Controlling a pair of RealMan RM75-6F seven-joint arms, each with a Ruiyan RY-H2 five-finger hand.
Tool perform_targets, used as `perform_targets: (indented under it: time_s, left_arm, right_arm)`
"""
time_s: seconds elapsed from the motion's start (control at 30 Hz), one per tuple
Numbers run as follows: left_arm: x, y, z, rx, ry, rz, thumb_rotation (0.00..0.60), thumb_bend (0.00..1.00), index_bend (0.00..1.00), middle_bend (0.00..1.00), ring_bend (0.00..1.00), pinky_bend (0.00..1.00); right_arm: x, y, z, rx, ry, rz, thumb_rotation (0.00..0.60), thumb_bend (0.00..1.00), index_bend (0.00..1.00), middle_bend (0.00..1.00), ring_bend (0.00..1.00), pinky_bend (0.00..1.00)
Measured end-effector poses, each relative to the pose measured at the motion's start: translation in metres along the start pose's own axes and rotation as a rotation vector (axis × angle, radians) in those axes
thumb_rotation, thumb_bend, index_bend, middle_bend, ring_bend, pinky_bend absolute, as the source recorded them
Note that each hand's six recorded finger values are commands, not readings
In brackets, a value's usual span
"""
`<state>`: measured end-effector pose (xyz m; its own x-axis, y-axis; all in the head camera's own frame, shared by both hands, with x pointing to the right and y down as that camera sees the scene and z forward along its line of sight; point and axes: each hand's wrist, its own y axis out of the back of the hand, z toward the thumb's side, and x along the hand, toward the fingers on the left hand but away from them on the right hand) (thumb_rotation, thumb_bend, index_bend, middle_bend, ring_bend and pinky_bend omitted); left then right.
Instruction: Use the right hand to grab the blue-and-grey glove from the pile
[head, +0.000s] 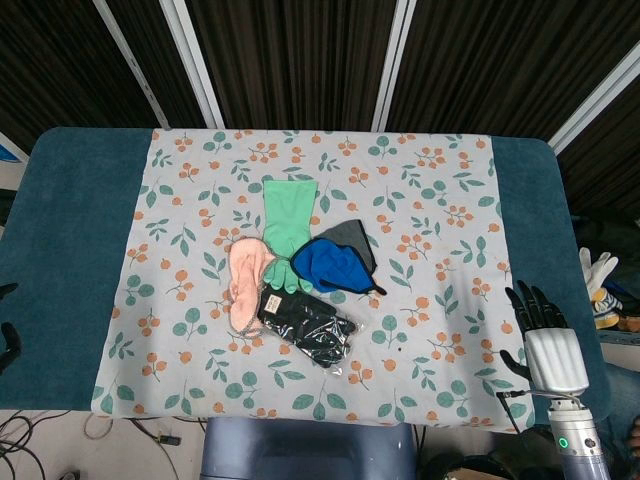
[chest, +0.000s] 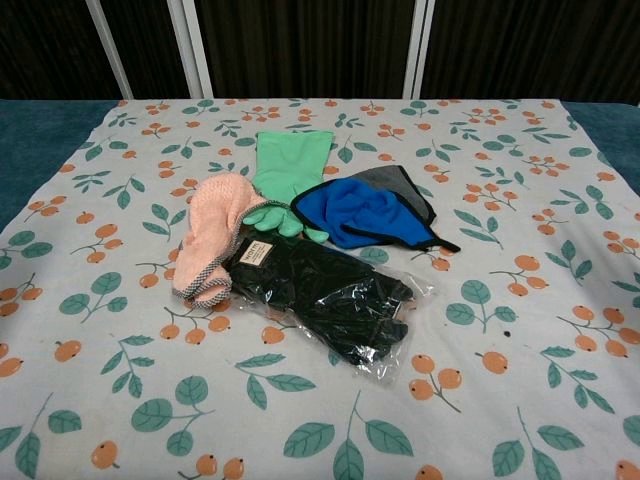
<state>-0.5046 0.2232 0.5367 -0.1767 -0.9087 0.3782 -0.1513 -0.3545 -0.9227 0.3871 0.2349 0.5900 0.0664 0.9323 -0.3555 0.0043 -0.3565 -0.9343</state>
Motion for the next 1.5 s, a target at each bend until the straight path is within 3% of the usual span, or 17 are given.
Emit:
perform_targets:
  time_s: [0.73,1.03,1.23,1.5]
  left_arm:
    - [0.001,0.001,0.002,-0.002,-0.002,0.003,0.600,0.70,0.19,0.07,0.09,0.03]
    - [-0.001,0.002,0.001,-0.016,0.009,0.009,0.600,0.70,0.19,0.07,0.09,0.03]
    - [-0.001,0.002,0.003,-0.017,0.001,0.005,0.600,0.69,0.19,0.07,0.09,0.03]
    - [0.000,0.002,0.001,-0.022,0.008,0.002,0.600,0.70,0.19,0.07,0.09,0.03]
  right_arm:
    - [-0.003,-0.001,-0.003,-0.036,-0.012,-0.007,0.600,0.23,0.00,0.04,0.07,0.21]
    - [-0.010,-0.006,-0.002,-0.074,-0.001,0.022,0.600,0.23,0.00,0.05,0.07,0.21]
    - [-0.038,-0.009,0.012,-0.092,0.072,0.109,0.600,0.23,0.00,0.05,0.07,0.21]
    - [-0.117,0.005,0.055,-0.093,0.165,0.170,0.600,0.23,0.00,0.07,0.07,0.21]
